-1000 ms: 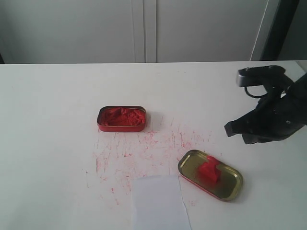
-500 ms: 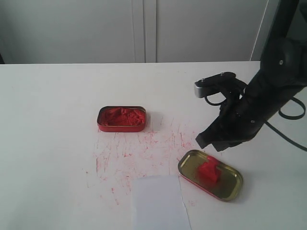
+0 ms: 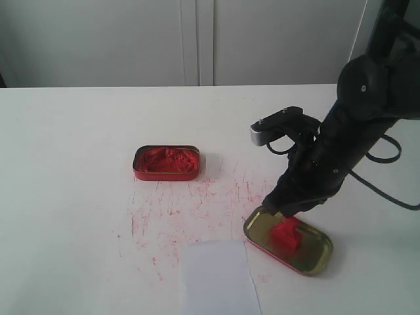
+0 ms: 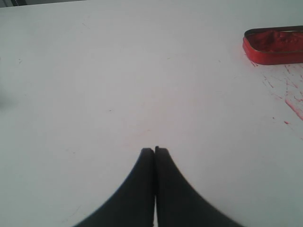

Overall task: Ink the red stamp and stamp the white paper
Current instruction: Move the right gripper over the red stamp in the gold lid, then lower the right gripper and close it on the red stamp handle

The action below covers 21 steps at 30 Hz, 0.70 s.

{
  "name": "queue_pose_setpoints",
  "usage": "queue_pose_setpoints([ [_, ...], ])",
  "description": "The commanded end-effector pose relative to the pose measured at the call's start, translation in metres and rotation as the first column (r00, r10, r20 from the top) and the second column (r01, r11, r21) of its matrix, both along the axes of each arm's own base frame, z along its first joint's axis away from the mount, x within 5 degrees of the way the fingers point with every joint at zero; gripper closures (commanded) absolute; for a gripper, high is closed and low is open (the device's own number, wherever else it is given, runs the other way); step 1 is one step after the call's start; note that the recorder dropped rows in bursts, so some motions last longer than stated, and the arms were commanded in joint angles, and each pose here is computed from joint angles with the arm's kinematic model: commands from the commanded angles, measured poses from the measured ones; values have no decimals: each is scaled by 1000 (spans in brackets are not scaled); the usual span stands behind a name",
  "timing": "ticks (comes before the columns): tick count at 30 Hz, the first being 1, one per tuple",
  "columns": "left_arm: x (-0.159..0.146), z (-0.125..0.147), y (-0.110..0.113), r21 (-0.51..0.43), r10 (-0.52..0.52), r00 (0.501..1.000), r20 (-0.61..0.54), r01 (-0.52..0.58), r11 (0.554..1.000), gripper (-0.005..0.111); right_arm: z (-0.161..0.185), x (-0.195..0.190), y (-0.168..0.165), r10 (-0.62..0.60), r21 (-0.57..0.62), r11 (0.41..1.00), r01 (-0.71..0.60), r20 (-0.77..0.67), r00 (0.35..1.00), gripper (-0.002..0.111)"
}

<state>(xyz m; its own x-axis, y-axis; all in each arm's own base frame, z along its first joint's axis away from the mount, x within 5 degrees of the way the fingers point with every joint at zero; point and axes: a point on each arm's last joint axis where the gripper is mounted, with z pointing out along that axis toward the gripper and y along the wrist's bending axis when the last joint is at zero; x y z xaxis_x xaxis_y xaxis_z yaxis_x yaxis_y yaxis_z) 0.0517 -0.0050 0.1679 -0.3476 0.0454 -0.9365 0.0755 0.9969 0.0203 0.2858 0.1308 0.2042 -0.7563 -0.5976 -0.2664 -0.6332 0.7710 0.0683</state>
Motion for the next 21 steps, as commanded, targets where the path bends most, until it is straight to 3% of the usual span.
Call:
queue_pose_setpoints([
  [1, 0, -1, 0, 0, 3, 1000, 5, -3, 1000, 107, 1, 1, 3, 30, -11, 999, -30, 25, 999, 75],
  [8, 0, -1, 0, 0, 3, 1000, 5, -3, 1000, 107, -3, 2, 5, 48, -25, 999, -46, 54, 997, 75],
  [21, 0, -1, 0, 0, 3, 1000, 5, -3, 1000, 107, -38, 8, 7, 52, -70, 996, -56, -57, 997, 75],
])
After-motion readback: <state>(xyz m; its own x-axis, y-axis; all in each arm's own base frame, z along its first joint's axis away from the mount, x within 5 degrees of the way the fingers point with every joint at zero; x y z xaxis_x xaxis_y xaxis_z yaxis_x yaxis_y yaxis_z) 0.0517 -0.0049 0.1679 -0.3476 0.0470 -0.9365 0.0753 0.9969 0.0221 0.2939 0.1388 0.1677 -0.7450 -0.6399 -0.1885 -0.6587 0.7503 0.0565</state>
